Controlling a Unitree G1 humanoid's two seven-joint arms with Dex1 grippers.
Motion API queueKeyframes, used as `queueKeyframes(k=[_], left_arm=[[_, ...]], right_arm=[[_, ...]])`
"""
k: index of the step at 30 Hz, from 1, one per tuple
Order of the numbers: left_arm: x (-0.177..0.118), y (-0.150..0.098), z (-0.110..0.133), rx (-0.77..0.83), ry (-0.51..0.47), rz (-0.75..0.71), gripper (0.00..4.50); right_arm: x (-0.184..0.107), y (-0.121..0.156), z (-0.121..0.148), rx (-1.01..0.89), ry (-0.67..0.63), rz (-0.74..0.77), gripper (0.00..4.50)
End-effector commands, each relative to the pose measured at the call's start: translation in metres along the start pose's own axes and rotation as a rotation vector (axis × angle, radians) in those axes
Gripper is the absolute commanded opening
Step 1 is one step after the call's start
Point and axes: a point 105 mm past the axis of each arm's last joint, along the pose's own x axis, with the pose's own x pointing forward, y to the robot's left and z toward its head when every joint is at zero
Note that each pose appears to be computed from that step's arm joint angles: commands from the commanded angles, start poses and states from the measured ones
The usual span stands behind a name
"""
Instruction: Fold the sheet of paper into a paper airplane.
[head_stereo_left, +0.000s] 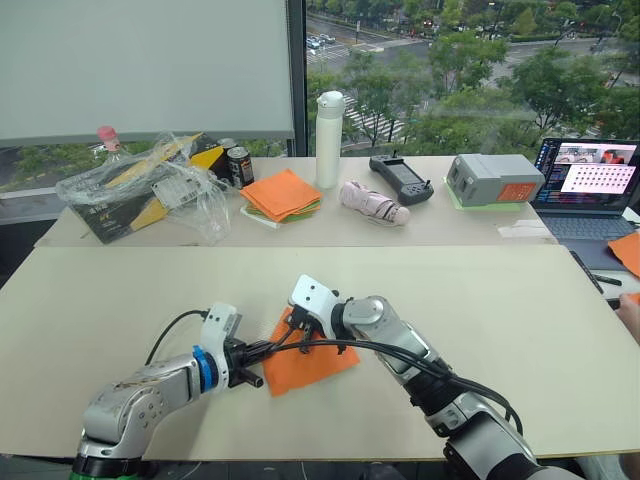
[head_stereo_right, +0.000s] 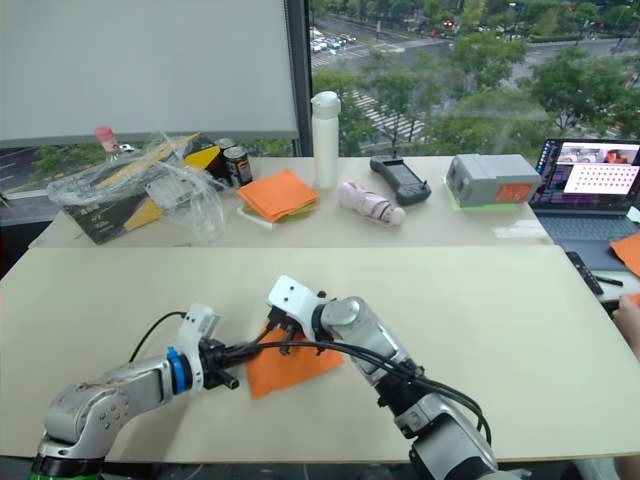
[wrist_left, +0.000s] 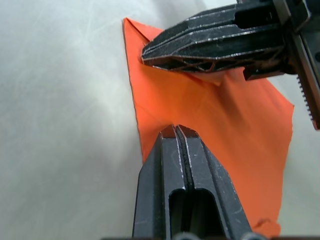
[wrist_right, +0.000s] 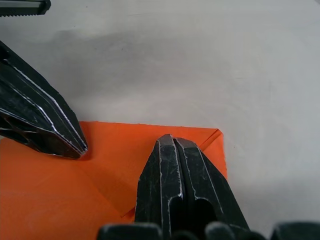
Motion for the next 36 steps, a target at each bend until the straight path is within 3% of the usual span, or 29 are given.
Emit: queueKeyframes(k=[1,12,24,36], left_arm=[[0.004,0.011,0.0,-0.005,0.007,0.076,0.02],[0.002,0.028,-0.008,-0.003,0.038,0.164,0.02],[-0.016,0.017,-0.029,0.003,0.105,0.128,0.02],[-0.021,0.001,-0.028,0.046,0.096,0.08,0.02]], right_arm=[[0.008,0.02,-0.03,0.045,0.116,0.083,0.0],[0.007,0.021,-0.031,0.045,0.121,0.081,0.0],[0.006,0.02,-0.033,0.044,0.126,0.08,0.0],[0.007,0.022,-0.034,0.04,0.133,0.089,0.0]])
